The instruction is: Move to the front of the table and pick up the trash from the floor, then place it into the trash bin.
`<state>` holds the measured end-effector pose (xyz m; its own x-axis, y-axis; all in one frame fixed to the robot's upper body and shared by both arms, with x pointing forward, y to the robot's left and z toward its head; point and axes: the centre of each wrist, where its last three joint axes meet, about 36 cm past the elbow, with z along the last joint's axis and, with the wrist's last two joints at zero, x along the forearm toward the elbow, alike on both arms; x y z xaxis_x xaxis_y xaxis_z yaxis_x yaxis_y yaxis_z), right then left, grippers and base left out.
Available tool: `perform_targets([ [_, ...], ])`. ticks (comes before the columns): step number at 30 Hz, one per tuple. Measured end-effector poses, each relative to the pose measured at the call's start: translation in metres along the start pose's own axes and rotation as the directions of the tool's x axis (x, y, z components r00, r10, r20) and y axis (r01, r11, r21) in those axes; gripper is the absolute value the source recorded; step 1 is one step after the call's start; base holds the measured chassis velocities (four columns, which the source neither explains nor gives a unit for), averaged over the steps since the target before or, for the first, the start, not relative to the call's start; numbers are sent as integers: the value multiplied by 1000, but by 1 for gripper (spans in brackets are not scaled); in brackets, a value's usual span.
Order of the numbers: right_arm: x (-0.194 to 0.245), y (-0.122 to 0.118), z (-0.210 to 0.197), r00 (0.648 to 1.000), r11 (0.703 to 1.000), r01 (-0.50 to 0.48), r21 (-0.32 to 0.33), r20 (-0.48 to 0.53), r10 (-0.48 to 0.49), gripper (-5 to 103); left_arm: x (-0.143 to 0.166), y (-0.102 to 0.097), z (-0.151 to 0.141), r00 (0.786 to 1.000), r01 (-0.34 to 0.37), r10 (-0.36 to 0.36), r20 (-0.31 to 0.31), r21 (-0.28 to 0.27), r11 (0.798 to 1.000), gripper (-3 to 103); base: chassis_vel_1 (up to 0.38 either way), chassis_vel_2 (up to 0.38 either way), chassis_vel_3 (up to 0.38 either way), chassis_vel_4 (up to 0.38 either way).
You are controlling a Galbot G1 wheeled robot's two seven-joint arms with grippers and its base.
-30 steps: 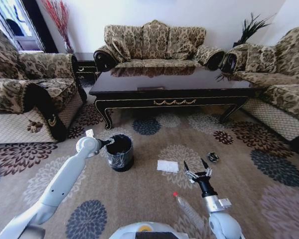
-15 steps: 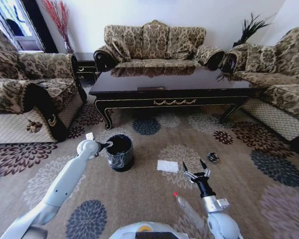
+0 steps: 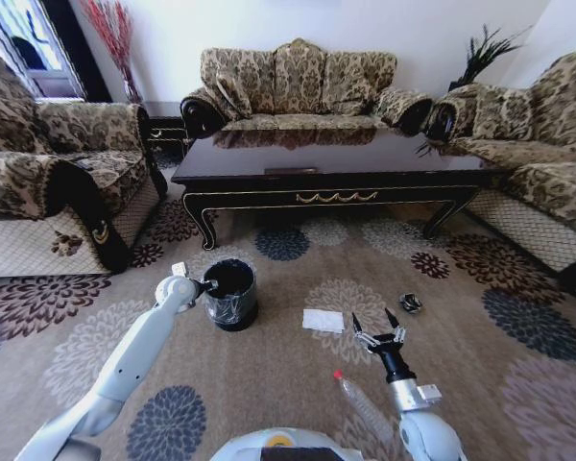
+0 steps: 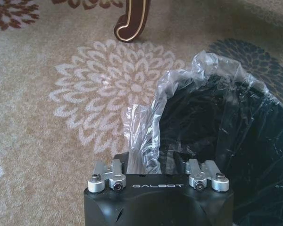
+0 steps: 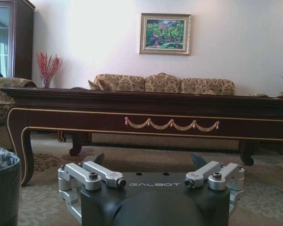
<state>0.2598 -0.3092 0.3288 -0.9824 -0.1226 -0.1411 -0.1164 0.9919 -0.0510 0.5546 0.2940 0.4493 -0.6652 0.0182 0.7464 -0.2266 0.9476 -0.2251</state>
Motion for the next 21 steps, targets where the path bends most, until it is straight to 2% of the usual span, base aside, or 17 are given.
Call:
perform_targets([
  [1,0,0,0,1000,1000,0,0,0,0,100,0,0,0,1000,0,0,-1,2,1000,52,0,0,0,0],
  [2,0,0,0,1000,1000,0,0,0,0,100,0,0,0,1000,0,0,-1,2,1000,52,0,0,0,0],
  [6,0,0,1,1000,1000,0,2,-1,0,100,3,-1,1,1000,-4,4,6,0,1000,30,0,0,0,0],
  [7,0,0,1,1000,1000,0,2,-1,0,100,3,-1,1,1000,-4,4,6,0,1000,30,0,0,0,0],
  [10,-1,1,2,1000,1000,2,0,-1,-2,100,9,-2,2,1000,-7,7,14,-6,1000,14,0,0,0,0],
  [12,-1,1,2,1000,1000,3,-1,-1,-3,100,11,-2,2,1000,-8,8,17,-8,1000,14,0,0,0,0],
  [14,-2,2,3,1000,1000,5,-2,-1,-5,100,16,-1,3,1000,-11,11,21,-10,1000,6,0,0,0,0],
  [16,-3,3,4,1000,1000,7,-4,-3,-7,100,23,3,3,999,-7,7,33,-12,1000,4,0,0,0,0],
  [21,-4,4,6,1000,1000,11,-5,-5,-11,100,39,13,7,998,5,-3,57,-25,1000,4,0,0,0,0],
])
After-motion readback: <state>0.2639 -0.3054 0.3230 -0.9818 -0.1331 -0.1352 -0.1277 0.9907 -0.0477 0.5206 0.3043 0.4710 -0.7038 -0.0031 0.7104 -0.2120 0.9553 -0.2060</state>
